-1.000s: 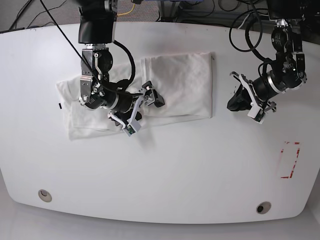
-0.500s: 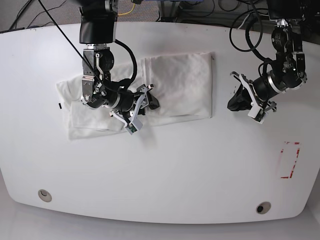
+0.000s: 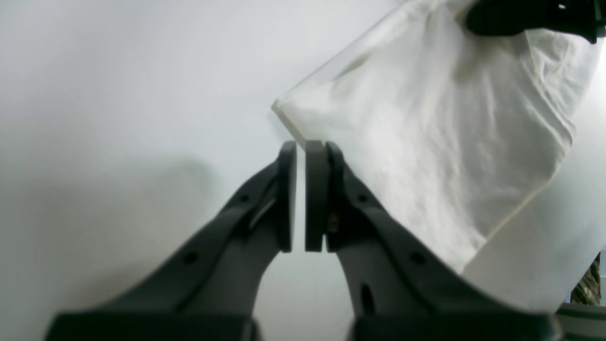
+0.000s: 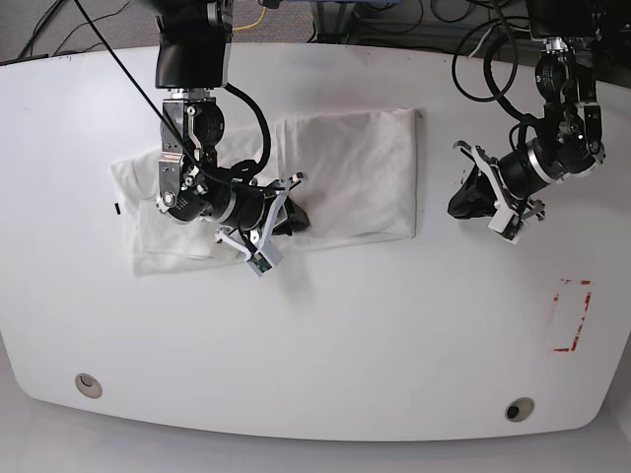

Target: Layout the t-shirt on the table in an organized manner, then fold the t-shirt properly

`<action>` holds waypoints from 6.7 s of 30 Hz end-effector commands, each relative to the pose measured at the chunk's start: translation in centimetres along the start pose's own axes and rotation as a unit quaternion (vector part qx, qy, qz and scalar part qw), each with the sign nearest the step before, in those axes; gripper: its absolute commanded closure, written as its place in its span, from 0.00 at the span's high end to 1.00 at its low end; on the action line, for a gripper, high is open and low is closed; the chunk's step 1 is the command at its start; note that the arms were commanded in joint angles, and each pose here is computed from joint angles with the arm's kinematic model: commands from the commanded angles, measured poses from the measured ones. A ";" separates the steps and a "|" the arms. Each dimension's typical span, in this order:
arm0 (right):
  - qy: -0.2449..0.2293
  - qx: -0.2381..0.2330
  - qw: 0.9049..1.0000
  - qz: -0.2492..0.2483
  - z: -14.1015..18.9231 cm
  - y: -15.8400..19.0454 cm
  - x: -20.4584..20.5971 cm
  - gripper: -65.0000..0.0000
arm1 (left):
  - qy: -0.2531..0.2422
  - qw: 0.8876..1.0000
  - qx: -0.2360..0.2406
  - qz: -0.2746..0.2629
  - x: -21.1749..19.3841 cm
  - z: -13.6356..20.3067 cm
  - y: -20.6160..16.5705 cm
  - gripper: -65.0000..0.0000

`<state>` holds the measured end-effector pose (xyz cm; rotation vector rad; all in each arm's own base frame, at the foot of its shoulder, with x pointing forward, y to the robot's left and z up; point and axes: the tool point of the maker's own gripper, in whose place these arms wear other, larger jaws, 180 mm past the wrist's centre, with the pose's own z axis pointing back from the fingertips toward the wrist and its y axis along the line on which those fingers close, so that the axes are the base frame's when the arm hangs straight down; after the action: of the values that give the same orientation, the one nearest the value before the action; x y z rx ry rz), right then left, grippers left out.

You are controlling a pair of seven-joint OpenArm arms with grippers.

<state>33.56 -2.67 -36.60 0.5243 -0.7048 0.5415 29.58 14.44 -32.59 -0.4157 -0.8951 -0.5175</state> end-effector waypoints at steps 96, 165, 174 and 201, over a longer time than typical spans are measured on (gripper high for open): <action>-0.174 -0.163 0.971 -0.021 17.8 -7.4 2.3 1.00 | 0.071 0.989 -0.101 0.078 -3.0 -11.0 -5.1 0.11; -0.078 -0.104 0.945 -0.302 12.5 -18.8 -9.6 1.00 | 0.147 0.986 -0.065 0.050 -8.1 -7.2 1.0 0.11; -0.073 -0.086 0.951 -0.287 11.1 -16.3 -9.3 1.00 | 0.148 0.986 -0.065 0.050 -8.2 -7.2 1.0 0.11; -0.094 -0.098 0.963 -0.234 12.5 -16.4 -5.8 0.00 | 0.142 0.986 -0.074 0.054 -8.0 -7.9 0.0 0.11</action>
<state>32.81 -23.09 -39.84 0.5627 -0.6861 -0.0557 31.16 11.18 -42.10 -0.5832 -0.6345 -0.5017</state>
